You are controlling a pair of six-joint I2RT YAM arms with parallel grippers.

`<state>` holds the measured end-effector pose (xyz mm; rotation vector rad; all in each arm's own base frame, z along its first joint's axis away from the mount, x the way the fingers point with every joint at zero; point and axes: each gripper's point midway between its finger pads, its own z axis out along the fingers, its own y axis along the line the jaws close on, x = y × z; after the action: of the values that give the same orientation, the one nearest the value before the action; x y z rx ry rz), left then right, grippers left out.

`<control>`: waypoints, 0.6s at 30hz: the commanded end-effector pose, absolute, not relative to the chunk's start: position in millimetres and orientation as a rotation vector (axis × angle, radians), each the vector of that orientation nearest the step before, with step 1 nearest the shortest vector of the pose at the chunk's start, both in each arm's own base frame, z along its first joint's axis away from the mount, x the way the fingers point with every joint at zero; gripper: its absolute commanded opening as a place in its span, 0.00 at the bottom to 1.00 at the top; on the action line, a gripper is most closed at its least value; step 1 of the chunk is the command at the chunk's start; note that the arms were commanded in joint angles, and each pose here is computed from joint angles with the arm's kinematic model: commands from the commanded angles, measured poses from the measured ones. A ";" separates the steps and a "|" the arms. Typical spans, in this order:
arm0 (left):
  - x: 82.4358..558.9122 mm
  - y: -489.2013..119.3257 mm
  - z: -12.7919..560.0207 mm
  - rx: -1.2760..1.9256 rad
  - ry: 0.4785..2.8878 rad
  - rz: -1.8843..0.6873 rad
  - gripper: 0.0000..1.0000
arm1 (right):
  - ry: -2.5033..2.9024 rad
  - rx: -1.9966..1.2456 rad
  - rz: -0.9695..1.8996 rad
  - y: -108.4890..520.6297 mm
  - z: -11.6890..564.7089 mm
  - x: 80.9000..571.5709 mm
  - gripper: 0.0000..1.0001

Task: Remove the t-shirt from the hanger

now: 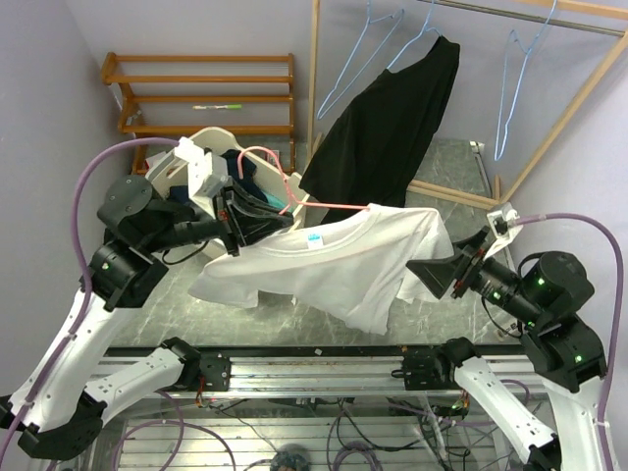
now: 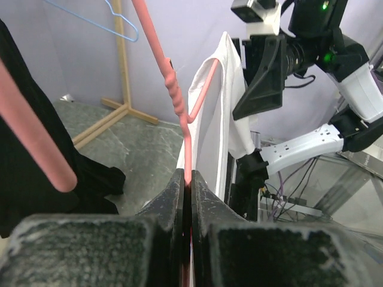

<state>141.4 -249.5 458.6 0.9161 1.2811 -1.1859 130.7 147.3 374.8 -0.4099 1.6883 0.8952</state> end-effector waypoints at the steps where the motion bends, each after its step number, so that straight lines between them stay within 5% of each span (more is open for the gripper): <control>1: 140.0 -239.0 470.8 0.917 1.265 -1.098 0.07 | 1.717 -0.367 0.784 127.8 357.7 126.6 0.54; 11: 138.0 -243.3 453.6 0.933 1.310 -1.146 0.07 | 1.634 -0.328 0.762 126.5 382.4 140.5 0.49; 13: 137.8 -242.9 448.7 0.931 1.319 -1.145 0.07 | 1.620 -0.335 0.778 130.9 387.8 144.7 0.37; 16: 138.7 -239.9 445.0 0.922 1.329 -1.124 0.07 | 1.630 -0.321 0.770 131.4 389.6 151.7 0.00; 18: 138.7 -238.3 443.7 0.918 1.336 -1.114 0.07 | 1.662 -0.249 0.707 120.6 385.4 161.0 0.00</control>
<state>142.4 -244.6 436.8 0.9295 1.3674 -1.1456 150.1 131.9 369.9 -0.3237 1.6973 0.7715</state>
